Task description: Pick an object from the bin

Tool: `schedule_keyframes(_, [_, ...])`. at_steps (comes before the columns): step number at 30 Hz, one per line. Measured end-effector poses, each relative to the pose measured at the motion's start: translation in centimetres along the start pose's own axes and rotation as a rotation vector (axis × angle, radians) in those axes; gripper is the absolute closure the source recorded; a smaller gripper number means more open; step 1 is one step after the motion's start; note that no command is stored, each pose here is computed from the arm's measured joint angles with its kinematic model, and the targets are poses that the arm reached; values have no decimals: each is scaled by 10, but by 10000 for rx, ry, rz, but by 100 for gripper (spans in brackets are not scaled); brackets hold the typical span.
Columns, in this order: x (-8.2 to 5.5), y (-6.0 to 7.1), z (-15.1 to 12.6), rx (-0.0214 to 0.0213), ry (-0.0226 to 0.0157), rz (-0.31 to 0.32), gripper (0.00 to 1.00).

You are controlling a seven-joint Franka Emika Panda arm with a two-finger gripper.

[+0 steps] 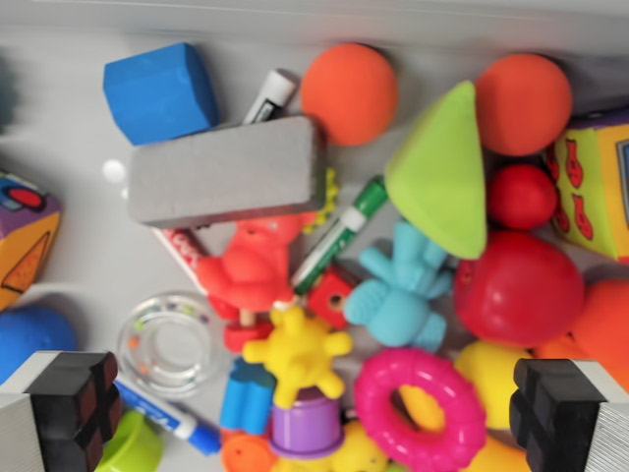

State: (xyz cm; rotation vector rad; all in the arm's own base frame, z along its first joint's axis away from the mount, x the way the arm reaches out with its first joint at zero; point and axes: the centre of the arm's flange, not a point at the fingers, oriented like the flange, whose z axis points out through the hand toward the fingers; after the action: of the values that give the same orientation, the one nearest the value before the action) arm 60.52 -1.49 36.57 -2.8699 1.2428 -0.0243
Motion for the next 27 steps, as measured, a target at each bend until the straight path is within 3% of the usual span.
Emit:
schedule_keyframes(24, [-20, -39, 69, -89, -100, -1283, 0])
schedule_keyframes(27, [-22, -45, 77, -89, -99, -1453, 0])
